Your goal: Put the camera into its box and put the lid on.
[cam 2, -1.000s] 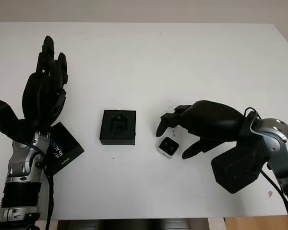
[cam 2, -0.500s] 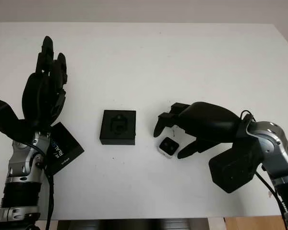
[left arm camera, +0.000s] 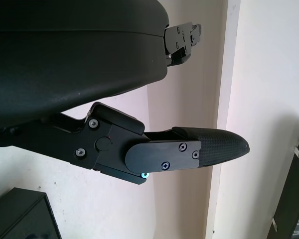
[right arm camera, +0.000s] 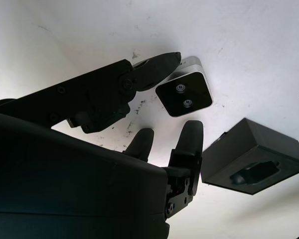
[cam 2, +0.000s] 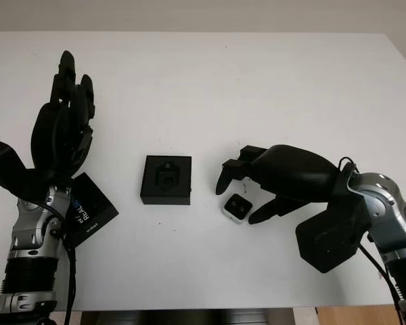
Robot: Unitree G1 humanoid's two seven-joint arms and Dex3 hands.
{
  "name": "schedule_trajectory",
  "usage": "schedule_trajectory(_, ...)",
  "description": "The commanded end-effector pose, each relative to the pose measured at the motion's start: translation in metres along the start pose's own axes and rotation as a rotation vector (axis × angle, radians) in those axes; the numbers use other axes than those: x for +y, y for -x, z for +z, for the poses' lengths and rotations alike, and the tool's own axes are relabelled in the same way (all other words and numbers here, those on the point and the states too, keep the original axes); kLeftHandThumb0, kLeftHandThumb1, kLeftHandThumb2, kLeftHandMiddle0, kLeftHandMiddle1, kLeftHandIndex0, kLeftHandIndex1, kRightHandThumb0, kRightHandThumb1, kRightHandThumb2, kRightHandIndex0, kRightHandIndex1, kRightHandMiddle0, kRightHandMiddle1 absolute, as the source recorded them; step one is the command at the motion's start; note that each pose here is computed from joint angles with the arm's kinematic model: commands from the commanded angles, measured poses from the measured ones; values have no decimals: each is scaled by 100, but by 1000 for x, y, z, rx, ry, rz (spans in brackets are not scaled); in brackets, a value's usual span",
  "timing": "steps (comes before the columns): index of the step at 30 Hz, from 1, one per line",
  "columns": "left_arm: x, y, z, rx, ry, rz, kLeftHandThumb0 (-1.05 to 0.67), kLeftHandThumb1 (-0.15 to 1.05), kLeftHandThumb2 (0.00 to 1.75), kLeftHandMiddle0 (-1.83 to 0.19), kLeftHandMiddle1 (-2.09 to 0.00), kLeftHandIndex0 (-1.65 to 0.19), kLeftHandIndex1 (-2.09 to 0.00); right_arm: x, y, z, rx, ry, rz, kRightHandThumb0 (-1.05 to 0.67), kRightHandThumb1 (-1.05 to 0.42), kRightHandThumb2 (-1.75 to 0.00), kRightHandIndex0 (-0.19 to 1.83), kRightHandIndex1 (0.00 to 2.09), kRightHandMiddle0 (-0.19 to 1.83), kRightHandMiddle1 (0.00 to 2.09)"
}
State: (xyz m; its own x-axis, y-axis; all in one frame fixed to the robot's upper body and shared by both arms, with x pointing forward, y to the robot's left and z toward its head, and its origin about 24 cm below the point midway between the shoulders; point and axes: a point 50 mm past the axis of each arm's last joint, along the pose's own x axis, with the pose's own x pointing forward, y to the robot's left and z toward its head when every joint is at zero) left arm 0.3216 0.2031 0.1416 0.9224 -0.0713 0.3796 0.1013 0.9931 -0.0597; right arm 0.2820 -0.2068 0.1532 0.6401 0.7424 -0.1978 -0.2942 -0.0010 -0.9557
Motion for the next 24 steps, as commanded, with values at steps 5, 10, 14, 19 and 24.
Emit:
schedule_trajectory(5,0,0,3,-18,-6,-6,-76,105,48,19,0,19,0,2,-2,-1,-8,-5,3,-28,-88,-6,14,114,18,116)
schedule_trajectory(10,0,0,3,-16,-6,-4,-76,105,48,19,0,19,0,4,-2,-3,1,-6,7,-28,-88,-5,14,114,18,116)
schedule_trajectory(14,1,1,4,-18,-2,-4,-76,105,48,19,0,19,0,6,-3,-5,4,-9,3,-28,-88,-5,15,116,19,117)
schedule_trajectory(19,1,1,4,-23,1,-3,-76,105,48,19,0,19,0,7,-3,-7,12,-9,14,-28,-88,-6,15,120,19,121)
schedule_trajectory(24,2,1,4,-25,-1,-9,-75,105,48,19,0,19,0,9,-4,-8,23,-20,28,-27,-87,-5,14,121,20,122)
